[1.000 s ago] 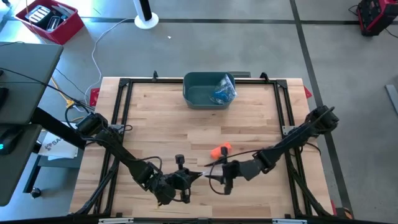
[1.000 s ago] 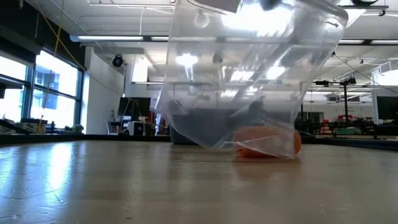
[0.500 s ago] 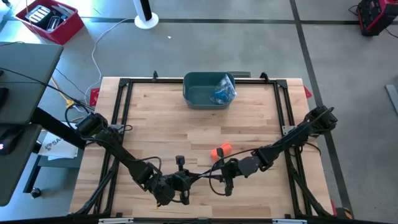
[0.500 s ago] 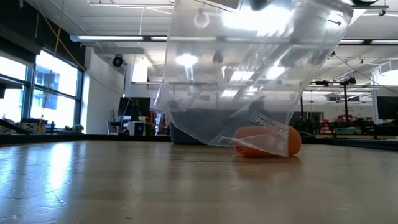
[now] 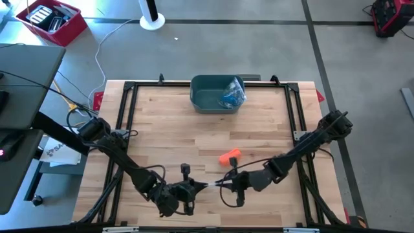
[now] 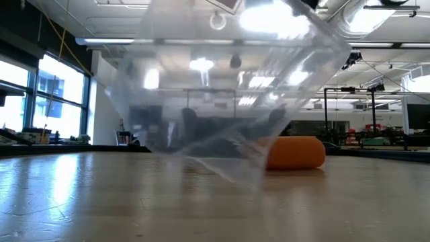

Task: Roll bandage
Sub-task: Put the rolled orange bandage into the transparent zip bag

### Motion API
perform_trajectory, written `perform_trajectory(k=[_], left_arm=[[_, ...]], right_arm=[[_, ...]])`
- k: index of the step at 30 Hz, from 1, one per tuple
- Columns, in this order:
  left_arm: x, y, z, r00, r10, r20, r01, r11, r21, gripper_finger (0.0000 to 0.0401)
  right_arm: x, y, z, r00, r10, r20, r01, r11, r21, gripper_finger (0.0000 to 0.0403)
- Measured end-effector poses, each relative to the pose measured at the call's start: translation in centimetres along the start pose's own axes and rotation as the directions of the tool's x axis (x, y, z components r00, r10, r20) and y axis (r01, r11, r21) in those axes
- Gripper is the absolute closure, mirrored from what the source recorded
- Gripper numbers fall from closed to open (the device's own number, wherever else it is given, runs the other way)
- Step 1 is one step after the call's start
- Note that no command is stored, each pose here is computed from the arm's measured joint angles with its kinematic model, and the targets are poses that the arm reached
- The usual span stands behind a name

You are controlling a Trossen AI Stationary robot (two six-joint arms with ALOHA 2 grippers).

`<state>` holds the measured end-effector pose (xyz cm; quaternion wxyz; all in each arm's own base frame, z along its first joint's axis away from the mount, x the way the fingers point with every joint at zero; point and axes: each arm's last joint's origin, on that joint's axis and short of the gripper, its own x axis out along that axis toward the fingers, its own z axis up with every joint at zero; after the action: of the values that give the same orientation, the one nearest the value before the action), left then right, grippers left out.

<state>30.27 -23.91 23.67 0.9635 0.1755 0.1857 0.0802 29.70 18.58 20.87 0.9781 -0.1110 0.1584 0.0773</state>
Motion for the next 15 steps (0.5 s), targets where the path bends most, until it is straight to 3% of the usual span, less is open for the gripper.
perform_trajectory(k=[9, 15], left_arm=[[-0.6, 0.3, 0.3, 1.000, 0.010, 0.005, -0.010, 1.000, -0.009, 0.0401], [-0.6, 0.4, 0.5, 1.000, 0.014, 0.011, -0.014, 1.000, -0.016, 0.0401]], right_arm=[[-2.7, 1.5, -1.7, 0.970, 0.007, -0.244, 0.004, 0.999, 0.043, 0.0375], [-5.0, 1.5, -1.4, 0.950, 0.003, -0.312, 0.032, 0.994, 0.106, 0.0372]])
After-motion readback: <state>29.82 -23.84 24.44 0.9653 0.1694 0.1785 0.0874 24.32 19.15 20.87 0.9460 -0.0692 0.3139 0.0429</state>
